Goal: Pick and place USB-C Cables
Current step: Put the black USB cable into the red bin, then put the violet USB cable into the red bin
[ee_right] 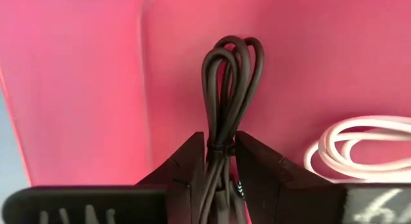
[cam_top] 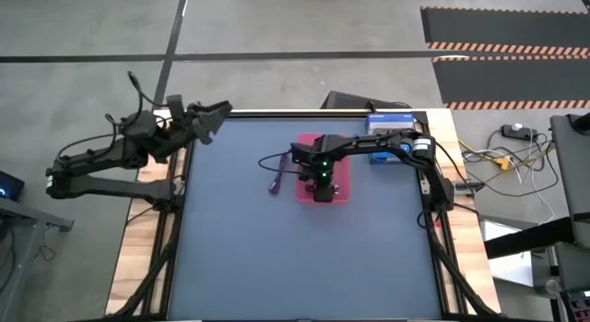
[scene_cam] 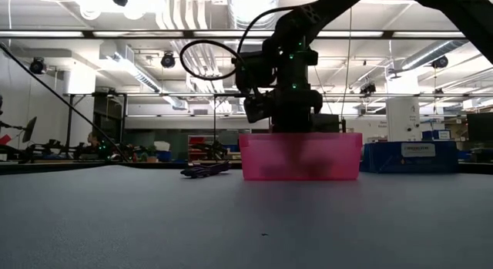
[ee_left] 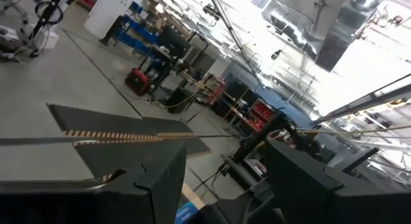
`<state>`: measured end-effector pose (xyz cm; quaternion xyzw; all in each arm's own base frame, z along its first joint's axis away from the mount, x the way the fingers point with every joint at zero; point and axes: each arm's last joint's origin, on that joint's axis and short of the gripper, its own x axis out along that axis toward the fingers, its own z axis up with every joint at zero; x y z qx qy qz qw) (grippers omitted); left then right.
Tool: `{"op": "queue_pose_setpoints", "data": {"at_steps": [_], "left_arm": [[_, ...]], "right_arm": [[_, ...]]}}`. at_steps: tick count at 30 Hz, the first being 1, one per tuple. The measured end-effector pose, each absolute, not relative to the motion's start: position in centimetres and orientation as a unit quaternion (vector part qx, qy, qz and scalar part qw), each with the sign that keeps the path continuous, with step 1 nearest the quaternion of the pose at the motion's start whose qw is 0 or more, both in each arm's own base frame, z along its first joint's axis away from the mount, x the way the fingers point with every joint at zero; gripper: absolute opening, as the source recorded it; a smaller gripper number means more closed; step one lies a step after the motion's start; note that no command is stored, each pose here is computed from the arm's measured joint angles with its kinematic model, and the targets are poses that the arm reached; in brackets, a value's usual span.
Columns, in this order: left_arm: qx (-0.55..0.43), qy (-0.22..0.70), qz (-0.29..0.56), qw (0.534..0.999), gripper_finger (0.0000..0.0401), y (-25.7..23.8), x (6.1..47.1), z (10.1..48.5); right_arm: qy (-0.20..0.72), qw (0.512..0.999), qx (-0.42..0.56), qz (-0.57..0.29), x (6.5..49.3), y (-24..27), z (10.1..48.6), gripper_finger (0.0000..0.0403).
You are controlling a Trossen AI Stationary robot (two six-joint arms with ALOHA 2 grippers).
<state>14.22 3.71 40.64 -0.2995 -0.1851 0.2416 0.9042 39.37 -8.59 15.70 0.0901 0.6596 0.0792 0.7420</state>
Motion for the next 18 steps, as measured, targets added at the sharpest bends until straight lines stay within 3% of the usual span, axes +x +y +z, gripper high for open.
{"op": "queue_pose_setpoints", "data": {"at_steps": [8, 18], "left_arm": [[-0.3, -0.161, 0.251, 0.906, 0.0195, 4.0, 15.6, 39.9], [-0.325, -0.063, 0.285, 0.9, 0.0195, 4.4, 18.0, 37.3]], "right_arm": [[0.67, 0.732, 0.101, 0.073, 39.2, -8.6, 16.8, 0.008], [0.618, 0.776, 0.116, 0.043, 37.2, -8.1, 24.3, 0.0081]]}}
